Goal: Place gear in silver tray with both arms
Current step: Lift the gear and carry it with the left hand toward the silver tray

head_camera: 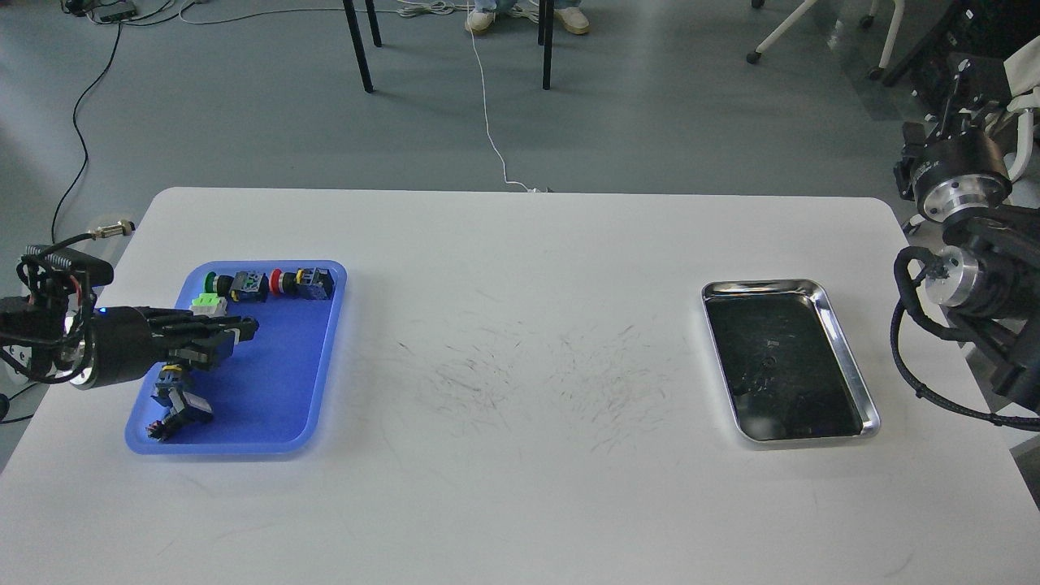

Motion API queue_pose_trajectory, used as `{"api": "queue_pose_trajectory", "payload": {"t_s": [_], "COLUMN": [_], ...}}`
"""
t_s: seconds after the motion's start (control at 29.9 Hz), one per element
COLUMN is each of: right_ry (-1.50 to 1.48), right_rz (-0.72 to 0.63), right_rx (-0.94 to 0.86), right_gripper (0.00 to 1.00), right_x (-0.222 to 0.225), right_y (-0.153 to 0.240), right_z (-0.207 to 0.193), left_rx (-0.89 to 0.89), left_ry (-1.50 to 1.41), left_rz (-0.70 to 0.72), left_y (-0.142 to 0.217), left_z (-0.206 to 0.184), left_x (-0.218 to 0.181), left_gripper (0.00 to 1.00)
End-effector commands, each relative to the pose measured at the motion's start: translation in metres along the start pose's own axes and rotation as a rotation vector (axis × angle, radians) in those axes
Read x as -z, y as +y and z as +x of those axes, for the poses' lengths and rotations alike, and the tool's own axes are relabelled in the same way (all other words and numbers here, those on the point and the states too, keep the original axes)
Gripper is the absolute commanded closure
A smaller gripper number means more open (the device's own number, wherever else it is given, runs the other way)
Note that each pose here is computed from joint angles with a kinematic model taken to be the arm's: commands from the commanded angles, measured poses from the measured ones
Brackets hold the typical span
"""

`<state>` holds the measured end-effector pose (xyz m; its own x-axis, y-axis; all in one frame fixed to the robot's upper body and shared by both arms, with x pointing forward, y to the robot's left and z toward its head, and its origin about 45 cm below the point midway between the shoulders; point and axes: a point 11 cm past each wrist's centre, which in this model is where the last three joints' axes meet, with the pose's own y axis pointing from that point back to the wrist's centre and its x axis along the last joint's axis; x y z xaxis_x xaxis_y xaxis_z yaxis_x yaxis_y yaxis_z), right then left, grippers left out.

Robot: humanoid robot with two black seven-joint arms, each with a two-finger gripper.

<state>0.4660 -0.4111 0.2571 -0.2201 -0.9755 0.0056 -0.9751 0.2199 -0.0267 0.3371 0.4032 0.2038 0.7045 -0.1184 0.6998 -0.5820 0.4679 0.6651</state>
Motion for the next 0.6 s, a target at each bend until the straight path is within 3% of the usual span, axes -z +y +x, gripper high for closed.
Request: {"api": "queue_pose_trajectory", "payload": {"t_s": [0.0,0.3,0.57], "right_ry": [0.001,0.026,0.018], "right_rz": [0.0,0.013,0.055], "right_rx": [0.003,0.022,0.025], "right_gripper": [0.04,0.04,0.04], "right_x": [0.0,0.006,0.027], "right_y": [0.0,-0.002,-0.011], "right_z": [-0.001,-0.004,-0.01], "left_rx": [-0.038,-0.082,-0.031], "left_ry": [0.066,0.116,0.092], "left_rz": [-0.059,-0.261,-0.504], "left_y": [-0.004,-0.051,-0.115], "left_z": [0.028,0.063,0.059], "left_x": [-0.016,-0.08,-0.178], "left_gripper": [0.9,0.9,0.9]}}
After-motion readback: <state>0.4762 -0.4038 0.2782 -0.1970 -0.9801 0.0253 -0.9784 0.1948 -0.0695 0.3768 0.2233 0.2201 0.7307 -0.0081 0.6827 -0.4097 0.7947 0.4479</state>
